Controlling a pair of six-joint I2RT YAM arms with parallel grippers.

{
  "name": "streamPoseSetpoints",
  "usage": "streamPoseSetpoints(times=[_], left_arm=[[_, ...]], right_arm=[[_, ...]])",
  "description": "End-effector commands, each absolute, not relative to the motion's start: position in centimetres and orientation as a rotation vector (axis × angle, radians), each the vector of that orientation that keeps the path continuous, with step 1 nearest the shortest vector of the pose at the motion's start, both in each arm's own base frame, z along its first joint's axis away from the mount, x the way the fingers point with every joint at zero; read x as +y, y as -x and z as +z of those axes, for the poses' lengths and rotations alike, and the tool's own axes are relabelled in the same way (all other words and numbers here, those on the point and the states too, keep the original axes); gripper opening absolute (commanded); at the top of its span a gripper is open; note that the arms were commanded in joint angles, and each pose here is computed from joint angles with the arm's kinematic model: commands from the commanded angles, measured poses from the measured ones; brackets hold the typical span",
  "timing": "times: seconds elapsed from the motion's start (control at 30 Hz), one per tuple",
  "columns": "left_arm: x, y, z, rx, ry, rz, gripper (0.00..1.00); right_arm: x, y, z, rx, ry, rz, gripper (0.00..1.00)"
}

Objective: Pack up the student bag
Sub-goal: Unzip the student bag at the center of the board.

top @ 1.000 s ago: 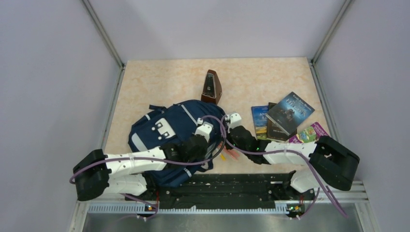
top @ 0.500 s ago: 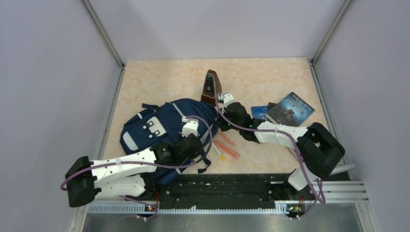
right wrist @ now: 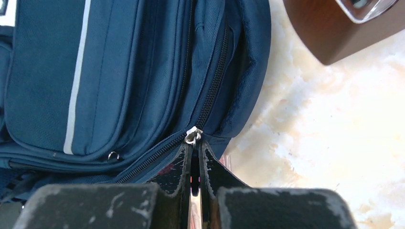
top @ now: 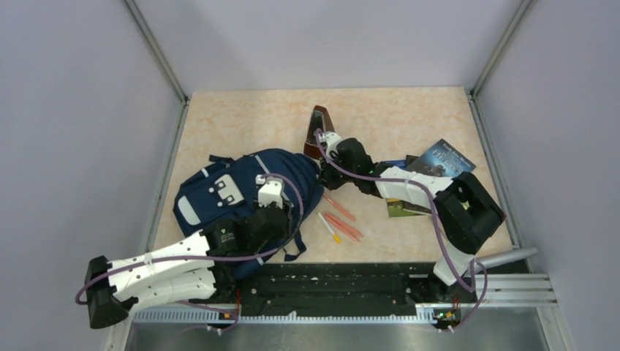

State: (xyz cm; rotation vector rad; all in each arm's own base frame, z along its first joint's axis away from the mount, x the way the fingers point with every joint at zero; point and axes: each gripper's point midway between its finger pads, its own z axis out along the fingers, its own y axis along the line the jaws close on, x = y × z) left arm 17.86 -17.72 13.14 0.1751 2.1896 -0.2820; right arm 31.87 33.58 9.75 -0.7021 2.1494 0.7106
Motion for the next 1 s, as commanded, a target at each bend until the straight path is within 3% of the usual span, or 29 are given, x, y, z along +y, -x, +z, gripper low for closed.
streamPoseSetpoints(times=[0.0, 0.07, 0.27, 0.73, 0.97], left_arm=[[-21.8, -19.1, 18.9, 2.044, -0.239, -0.475, 0.70], [-23.4, -19.9, 19.5, 2.006, -0.286, -0.487, 0.76], [-25.1, -23.3, 18.8, 1.997, -0.279, -0.445, 0.78], [-28.7, -24.7, 13.2, 2.058, -0.324, -0.550, 0.66], [-28.3, -25.0, 10.5, 2.122, -0.277, -0.571, 0.54]], right_arm=[[34.6, -30.4, 11.6, 2.107, 0.718, 0.764, 0.00], [35.1, -29.0, 11.4, 2.127, 0.718, 0.784, 0.00], [34.5, -26.7, 11.6, 2.181, 0.643, 0.802, 0.00], [31.5, -25.5, 13.8, 2.158, 0.589, 0.748, 0.00], [31.0, -25.6, 14.7, 2.141, 0.582, 0.725, 0.00]])
